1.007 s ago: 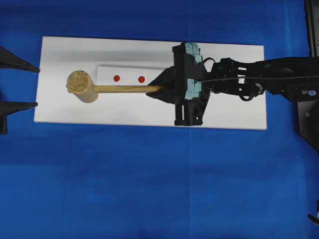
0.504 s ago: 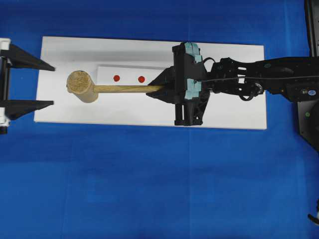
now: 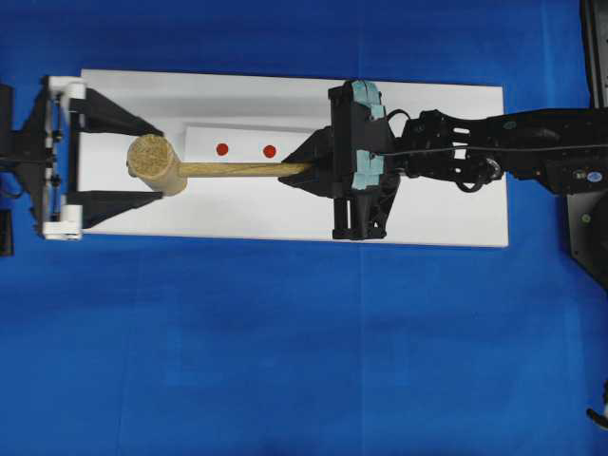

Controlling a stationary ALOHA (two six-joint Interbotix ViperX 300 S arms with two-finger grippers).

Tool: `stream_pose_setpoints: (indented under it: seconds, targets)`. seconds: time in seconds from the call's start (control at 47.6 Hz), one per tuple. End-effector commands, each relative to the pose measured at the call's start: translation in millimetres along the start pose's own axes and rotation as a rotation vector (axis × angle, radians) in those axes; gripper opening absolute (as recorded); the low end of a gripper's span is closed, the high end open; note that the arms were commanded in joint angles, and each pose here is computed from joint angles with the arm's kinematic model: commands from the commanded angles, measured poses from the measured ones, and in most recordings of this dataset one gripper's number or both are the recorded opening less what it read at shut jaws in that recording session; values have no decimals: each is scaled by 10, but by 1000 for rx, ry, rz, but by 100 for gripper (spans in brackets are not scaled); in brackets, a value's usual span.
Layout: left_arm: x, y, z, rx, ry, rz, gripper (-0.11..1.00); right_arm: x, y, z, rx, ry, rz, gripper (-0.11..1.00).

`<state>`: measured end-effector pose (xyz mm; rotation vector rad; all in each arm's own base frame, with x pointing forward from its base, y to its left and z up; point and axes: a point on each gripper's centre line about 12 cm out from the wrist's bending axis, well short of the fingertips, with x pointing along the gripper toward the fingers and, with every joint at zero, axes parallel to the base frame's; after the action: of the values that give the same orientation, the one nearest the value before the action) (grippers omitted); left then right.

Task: Hit the mark with a hammer.

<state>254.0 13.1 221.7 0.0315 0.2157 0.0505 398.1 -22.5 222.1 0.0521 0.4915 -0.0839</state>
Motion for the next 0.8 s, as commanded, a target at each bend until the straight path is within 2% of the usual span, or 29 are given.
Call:
stream_pose_setpoints:
  seconds: [0.0,0.231,0.294,0.42,0.776]
  targets:
    - [77,7,109,-2,-24,2,93,-48,0,194,0,-60,-4,2]
    - [122,6,104,-10,-3,1,89,-47,-5,191,-1,-57,-4,2]
    - [116,6,89,-19,9,0,80,-47,-4,189,-1,-56,-3,2]
    - [103,5,81,-27,15,0,48,-47,3,187,0,-54,-1,2]
    - [105,11,104,-30,8,2,49,-47,5,178,-6,-50,0,2]
